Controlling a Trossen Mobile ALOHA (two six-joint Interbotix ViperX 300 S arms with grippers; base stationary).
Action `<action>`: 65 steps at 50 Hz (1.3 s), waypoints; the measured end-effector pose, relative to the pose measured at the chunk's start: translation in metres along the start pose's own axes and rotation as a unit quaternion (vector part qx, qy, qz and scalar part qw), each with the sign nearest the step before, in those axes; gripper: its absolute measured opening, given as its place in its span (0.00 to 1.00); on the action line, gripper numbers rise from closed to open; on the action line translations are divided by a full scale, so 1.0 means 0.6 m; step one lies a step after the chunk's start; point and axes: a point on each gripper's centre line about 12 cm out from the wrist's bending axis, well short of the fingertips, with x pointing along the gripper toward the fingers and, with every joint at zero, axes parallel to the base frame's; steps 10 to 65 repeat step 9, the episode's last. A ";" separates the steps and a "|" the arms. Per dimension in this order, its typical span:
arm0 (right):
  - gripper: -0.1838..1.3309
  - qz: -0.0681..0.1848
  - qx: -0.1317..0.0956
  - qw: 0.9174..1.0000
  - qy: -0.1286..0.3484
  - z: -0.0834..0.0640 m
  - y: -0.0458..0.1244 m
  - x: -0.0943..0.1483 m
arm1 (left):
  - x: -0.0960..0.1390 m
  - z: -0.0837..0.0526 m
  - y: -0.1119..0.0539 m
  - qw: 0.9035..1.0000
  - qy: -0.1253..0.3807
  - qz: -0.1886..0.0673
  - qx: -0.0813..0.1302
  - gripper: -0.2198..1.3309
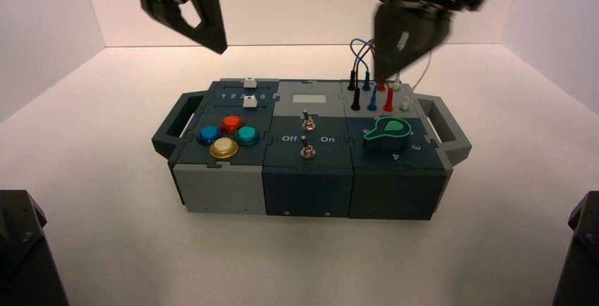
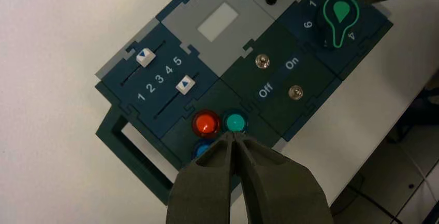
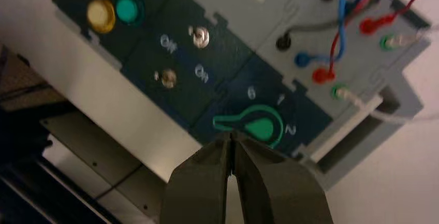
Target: Turn the knob to position 5.
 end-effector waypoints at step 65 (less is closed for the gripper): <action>0.03 -0.002 -0.001 1.000 0.007 -0.023 -0.004 0.001 | 0.001 -0.013 0.000 1.000 0.005 0.000 0.000 0.04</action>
